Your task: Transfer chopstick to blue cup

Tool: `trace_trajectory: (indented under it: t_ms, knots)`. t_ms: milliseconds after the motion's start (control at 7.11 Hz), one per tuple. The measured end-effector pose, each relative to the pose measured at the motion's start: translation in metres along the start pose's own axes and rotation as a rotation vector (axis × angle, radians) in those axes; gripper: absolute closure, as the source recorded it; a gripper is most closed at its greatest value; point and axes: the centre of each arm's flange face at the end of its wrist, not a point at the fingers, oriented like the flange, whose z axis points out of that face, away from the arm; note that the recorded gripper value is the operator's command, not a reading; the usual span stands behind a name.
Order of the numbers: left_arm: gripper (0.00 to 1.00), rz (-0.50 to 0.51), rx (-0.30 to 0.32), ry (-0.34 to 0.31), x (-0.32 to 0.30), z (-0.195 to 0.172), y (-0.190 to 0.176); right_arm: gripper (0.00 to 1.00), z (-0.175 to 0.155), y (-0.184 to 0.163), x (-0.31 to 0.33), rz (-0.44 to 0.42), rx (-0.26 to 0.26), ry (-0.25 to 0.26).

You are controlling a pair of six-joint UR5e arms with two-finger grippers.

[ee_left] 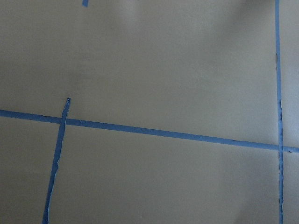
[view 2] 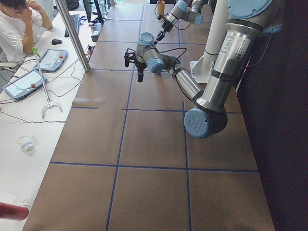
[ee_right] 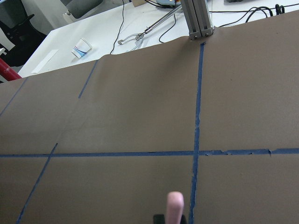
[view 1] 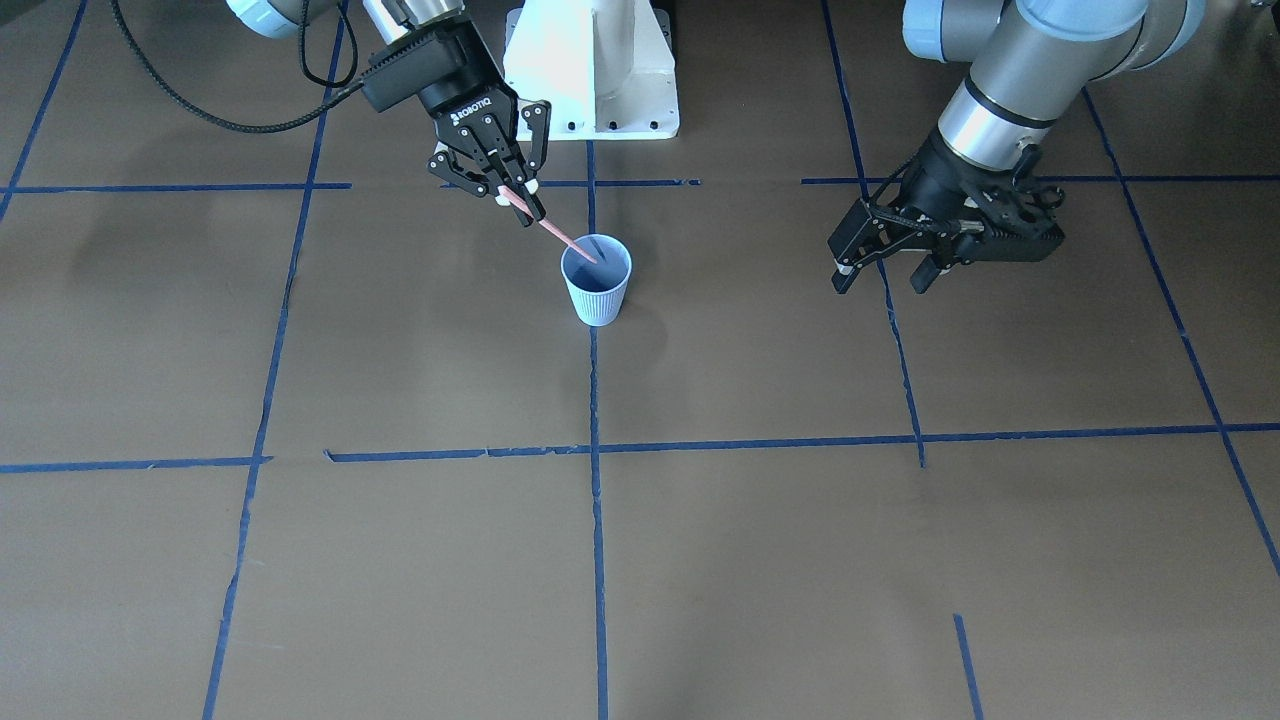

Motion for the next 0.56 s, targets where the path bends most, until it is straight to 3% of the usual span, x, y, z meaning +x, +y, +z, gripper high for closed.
trace_trajectory:
  t_ms: [281, 562]
  knots:
    - [0.0, 0.004, 0.003, 0.009, 0.005, -0.004, 0.0, 0.0, 0.004, 0.017, -0.005, -0.014, 0.029, 0.014]
    - [0.0, 0.035, 0.011, -0.001, -0.003, -0.005, -0.005, 0.0, -0.011, -0.004, -0.001, -0.012, 0.026, -0.01]
